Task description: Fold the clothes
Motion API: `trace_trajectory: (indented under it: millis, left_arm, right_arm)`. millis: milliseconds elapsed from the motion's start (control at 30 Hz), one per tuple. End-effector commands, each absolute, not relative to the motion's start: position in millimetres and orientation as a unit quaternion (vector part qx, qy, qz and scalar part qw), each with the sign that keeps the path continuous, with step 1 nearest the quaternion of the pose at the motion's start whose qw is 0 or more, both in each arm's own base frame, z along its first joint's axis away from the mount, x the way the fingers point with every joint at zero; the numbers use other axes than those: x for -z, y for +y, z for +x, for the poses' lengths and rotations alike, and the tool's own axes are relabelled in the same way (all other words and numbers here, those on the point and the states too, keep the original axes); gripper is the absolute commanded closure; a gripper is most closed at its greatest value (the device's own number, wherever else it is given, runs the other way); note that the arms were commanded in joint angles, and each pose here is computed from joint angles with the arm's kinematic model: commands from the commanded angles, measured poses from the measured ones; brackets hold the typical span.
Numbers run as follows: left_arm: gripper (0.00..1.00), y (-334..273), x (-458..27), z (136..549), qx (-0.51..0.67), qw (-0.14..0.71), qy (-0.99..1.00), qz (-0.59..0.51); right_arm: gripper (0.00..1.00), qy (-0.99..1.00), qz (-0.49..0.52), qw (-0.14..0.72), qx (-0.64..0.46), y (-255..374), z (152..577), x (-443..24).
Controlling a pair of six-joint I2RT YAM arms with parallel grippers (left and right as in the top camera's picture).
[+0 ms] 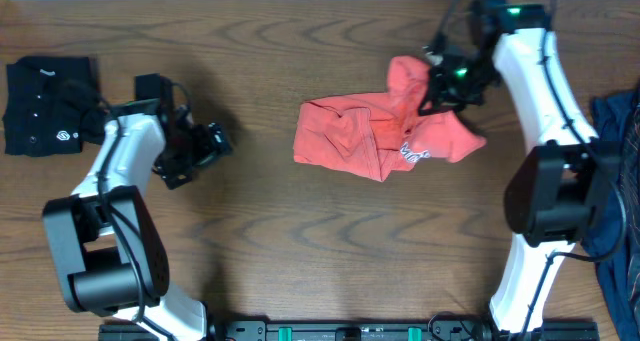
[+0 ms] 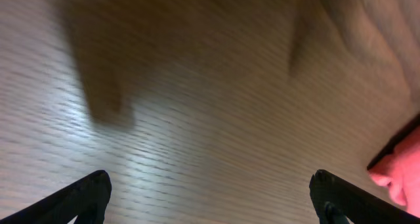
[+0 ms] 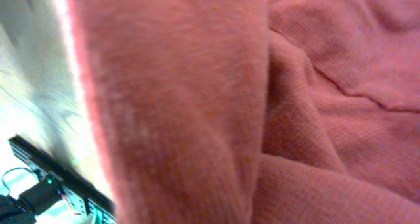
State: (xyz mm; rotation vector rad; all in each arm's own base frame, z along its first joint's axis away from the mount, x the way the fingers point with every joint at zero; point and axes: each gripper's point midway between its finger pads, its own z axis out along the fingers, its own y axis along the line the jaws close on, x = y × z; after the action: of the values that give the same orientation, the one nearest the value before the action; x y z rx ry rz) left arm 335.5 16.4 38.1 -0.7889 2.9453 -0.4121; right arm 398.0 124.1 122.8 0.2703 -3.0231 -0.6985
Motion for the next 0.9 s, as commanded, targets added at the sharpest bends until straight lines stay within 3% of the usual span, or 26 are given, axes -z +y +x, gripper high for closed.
trace_trajectory:
  millis: [0, 500, 533, 600, 767, 800, 833, 867]
  left_arm:
    - [0.02, 16, -48, 340, 0.180, 0.042, 0.947, -0.264]
    - [0.02, 2, -65, 343, 0.233, 0.051, 0.936, -0.259]
    - [0.02, 1, -67, 343, 0.239, 0.052, 0.935, -0.258]
    - [0.02, -1, -69, 343, 0.245, 0.052, 0.933, -0.257]
    - [0.02, -1, -69, 344, 0.246, 0.052, 0.933, -0.257]
    - [0.02, -2, -69, 344, 0.246, 0.052, 0.933, -0.257]
    - [0.02, -1, -69, 344, 0.246, 0.053, 0.933, -0.257]
    - [0.02, -1, -69, 344, 0.246, 0.054, 0.933, -0.257]
  right_arm:
    - [0.99, -0.973, 0.081, 0.024, 0.215, 151, 389, -127]
    - [0.99, -0.982, 0.081, 0.038, 0.167, 231, 364, -104]
    - [0.91, -0.981, 0.084, 0.040, 0.168, 235, 363, -100]
    - [0.62, -0.980, 0.094, 0.038, 0.173, 245, 363, -94]
    - [0.56, -0.967, 0.115, 0.015, 0.227, 284, 371, -90]
    - [0.64, -0.965, 0.113, 0.004, 0.235, 290, 375, -92]
    - [0.83, -0.964, 0.111, -0.006, 0.242, 297, 379, -93]
    - [0.95, -0.962, 0.108, -0.016, 0.250, 303, 383, -95]
